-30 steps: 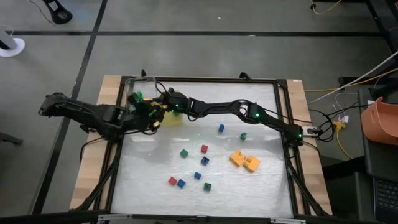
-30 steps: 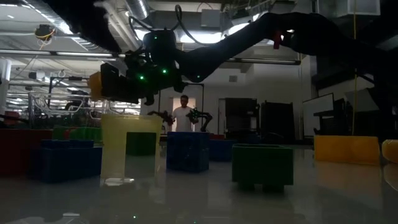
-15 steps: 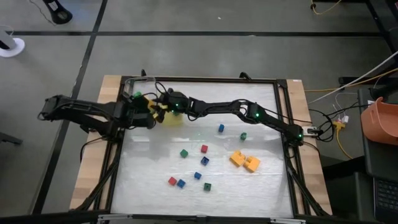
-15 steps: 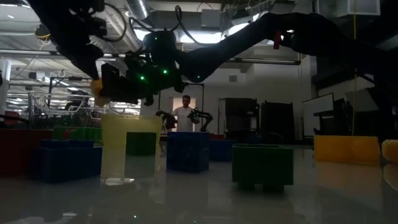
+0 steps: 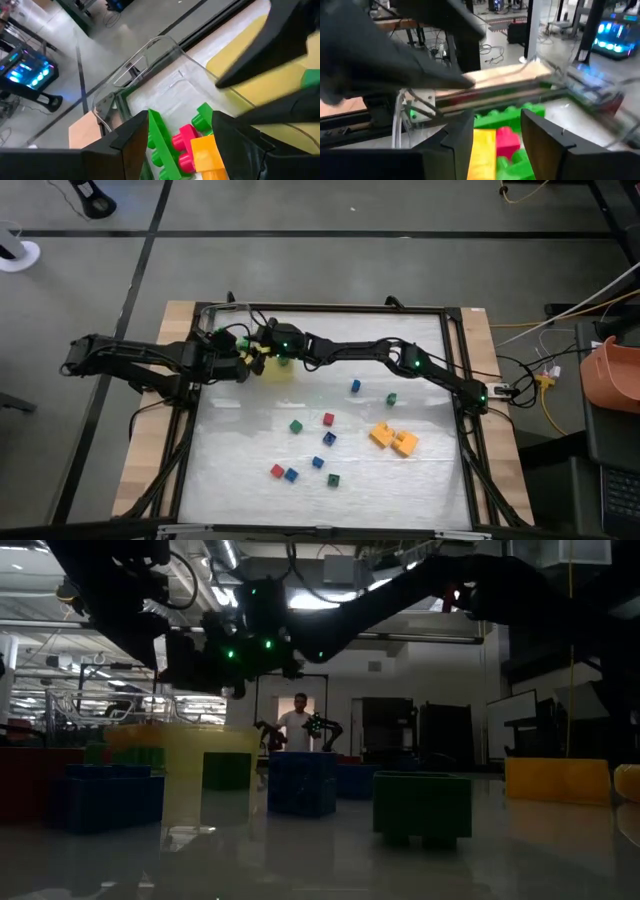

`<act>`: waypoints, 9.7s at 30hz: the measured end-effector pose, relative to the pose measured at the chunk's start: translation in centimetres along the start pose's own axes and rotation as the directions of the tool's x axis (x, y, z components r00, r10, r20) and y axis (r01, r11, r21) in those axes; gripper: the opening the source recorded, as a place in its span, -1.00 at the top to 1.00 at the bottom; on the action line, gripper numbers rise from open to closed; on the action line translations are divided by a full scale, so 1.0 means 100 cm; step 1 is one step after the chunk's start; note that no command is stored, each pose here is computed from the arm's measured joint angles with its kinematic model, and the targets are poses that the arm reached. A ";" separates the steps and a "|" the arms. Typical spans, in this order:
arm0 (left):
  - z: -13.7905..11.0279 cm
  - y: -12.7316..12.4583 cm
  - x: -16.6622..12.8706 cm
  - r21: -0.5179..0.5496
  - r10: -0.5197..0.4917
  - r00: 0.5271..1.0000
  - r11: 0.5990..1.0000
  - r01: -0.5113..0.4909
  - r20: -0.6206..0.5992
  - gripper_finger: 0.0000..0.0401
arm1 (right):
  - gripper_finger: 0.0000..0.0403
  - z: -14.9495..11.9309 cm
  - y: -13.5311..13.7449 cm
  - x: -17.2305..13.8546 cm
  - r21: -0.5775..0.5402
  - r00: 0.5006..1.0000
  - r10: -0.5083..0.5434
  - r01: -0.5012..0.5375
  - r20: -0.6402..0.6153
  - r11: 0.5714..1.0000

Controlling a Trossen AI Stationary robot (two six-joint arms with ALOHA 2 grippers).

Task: Sort blocks by size
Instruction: Put the small green game piece into the yellow bin, then put the small blue game piece into the yellow bin, then put the small red game piece into the yellow bin

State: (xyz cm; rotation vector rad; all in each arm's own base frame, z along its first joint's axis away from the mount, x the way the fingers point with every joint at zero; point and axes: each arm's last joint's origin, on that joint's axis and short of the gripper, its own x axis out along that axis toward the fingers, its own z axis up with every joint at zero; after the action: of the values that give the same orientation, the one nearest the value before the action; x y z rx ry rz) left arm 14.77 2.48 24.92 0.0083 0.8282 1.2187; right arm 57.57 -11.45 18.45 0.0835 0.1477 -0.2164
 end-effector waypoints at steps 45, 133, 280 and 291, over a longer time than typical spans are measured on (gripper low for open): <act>-0.024 -0.167 -0.024 0.584 -0.890 0.418 0.242 0.775 -0.185 -0.02 | 0.20 0.147 0.051 -0.254 -0.396 0.426 -0.338 -0.053 -0.839 0.917; 0.047 -0.046 0.030 0.186 -0.679 0.730 0.709 0.681 -0.083 0.04 | 0.20 -0.031 0.037 -0.300 -0.118 0.726 -0.257 0.237 -0.638 0.964; 0.008 -0.028 -0.058 0.104 -0.828 0.557 0.550 0.829 -0.061 0.04 | 0.12 -0.030 0.000 -0.100 -0.514 0.979 -0.172 0.094 -0.105 0.852; -0.001 -0.063 -0.063 0.163 -0.830 0.542 0.522 0.837 -0.130 0.04 | 0.12 0.015 0.013 -0.142 -0.556 0.919 -0.243 0.031 -0.311 0.830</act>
State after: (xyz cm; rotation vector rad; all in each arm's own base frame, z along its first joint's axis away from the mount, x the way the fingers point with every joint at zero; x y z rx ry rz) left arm 19.29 -5.20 25.72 -0.2289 0.8299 0.1894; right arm 44.30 -7.38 22.23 -0.4634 0.5928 -0.2983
